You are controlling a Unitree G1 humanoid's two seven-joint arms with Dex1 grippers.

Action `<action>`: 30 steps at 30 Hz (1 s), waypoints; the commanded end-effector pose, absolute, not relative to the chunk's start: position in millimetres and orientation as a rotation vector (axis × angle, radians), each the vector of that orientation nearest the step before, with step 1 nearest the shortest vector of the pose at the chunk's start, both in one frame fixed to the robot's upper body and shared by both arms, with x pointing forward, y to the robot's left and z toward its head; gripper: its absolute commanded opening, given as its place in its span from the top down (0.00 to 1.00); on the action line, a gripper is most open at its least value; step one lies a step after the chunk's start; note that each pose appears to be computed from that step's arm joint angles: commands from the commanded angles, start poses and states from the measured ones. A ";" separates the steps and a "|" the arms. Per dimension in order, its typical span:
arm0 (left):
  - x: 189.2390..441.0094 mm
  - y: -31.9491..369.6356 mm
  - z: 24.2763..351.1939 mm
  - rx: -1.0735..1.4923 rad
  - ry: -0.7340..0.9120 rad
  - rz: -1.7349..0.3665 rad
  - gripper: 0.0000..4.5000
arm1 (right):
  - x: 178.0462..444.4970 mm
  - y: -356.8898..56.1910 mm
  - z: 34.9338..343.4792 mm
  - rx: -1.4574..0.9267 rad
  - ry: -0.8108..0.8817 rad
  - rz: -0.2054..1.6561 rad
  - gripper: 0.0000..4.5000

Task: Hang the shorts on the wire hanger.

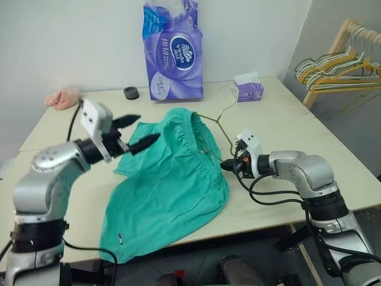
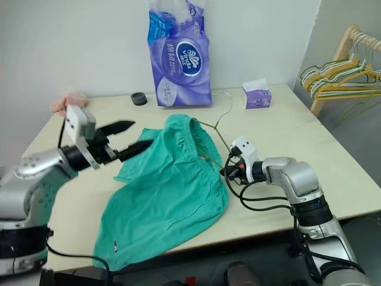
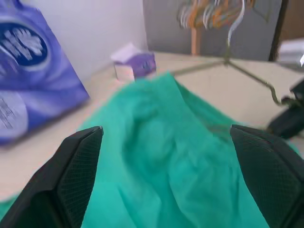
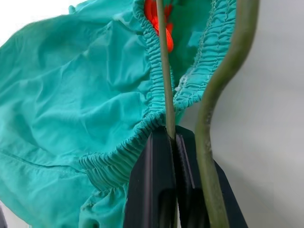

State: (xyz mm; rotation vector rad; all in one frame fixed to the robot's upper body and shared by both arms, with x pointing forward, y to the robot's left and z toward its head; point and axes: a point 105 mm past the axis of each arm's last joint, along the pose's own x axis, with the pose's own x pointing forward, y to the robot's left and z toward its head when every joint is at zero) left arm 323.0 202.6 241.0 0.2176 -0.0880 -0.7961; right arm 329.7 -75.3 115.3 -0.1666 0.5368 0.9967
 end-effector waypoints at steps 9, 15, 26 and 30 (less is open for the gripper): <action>334.8 214.4 237.1 0.637 0.038 -0.973 0.01 | 319.7 -60.3 135.1 -0.456 0.331 1.104 1.00; 345.6 198.2 222.9 0.676 0.020 -1.038 0.01 | 311.6 -54.6 135.0 -0.538 0.285 1.150 1.00; 333.3 191.5 179.0 0.744 0.159 -1.179 0.01 | 305.5 -48.1 147.9 -0.604 0.202 1.193 1.00; 336.2 190.2 177.0 0.747 0.158 -1.179 0.09 | 301.5 -44.2 152.0 -0.632 0.161 1.222 1.00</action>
